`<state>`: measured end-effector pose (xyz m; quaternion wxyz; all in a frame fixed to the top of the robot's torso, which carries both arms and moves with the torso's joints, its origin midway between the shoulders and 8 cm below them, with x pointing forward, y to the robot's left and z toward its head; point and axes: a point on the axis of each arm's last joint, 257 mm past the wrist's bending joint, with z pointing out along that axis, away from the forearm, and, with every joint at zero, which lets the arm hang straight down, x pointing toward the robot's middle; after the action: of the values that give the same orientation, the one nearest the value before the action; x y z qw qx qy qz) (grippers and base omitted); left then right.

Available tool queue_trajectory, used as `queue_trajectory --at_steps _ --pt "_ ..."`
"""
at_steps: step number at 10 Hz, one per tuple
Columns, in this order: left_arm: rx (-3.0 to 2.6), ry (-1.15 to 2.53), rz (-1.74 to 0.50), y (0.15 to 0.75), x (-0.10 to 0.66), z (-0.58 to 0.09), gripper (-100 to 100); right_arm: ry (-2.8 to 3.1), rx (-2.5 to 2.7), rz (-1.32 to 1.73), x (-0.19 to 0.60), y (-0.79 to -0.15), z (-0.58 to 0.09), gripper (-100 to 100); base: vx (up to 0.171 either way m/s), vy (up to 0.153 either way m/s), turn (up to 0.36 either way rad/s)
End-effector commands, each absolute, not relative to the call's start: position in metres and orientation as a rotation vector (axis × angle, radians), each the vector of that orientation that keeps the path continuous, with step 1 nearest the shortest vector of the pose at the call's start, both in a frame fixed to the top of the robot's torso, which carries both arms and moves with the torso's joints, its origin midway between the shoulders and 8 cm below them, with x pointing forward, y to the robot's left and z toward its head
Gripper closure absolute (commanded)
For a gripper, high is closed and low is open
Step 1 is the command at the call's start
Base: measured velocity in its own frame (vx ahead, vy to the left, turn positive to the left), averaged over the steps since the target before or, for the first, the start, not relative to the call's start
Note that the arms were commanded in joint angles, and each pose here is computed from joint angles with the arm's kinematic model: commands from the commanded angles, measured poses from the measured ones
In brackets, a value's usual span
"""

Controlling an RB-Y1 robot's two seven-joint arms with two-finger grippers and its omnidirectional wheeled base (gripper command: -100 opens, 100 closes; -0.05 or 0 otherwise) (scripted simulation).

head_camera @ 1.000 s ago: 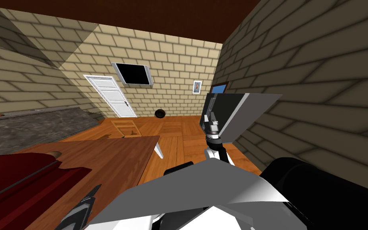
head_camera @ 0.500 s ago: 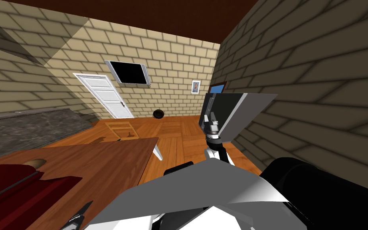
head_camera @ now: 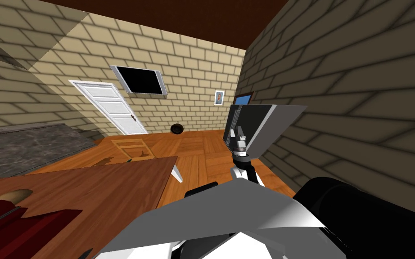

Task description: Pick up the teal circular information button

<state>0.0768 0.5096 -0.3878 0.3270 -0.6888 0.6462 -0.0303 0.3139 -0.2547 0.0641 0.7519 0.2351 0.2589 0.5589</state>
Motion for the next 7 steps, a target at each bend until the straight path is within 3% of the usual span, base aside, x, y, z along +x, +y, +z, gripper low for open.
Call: queue_trajectory --at_steps 1,7 --pt "-1.848 1.739 -0.025 0.516 0.058 -0.398 -100 0.565 0.513 1.220 0.314 -0.255 0.064 0 0.030 0.044 -0.115" --pt "-1.967 1.870 0.120 0.522 0.005 -0.416 -100 0.565 0.513 1.220 0.314 -0.255 0.064 0 0.021 0.037 -0.066"
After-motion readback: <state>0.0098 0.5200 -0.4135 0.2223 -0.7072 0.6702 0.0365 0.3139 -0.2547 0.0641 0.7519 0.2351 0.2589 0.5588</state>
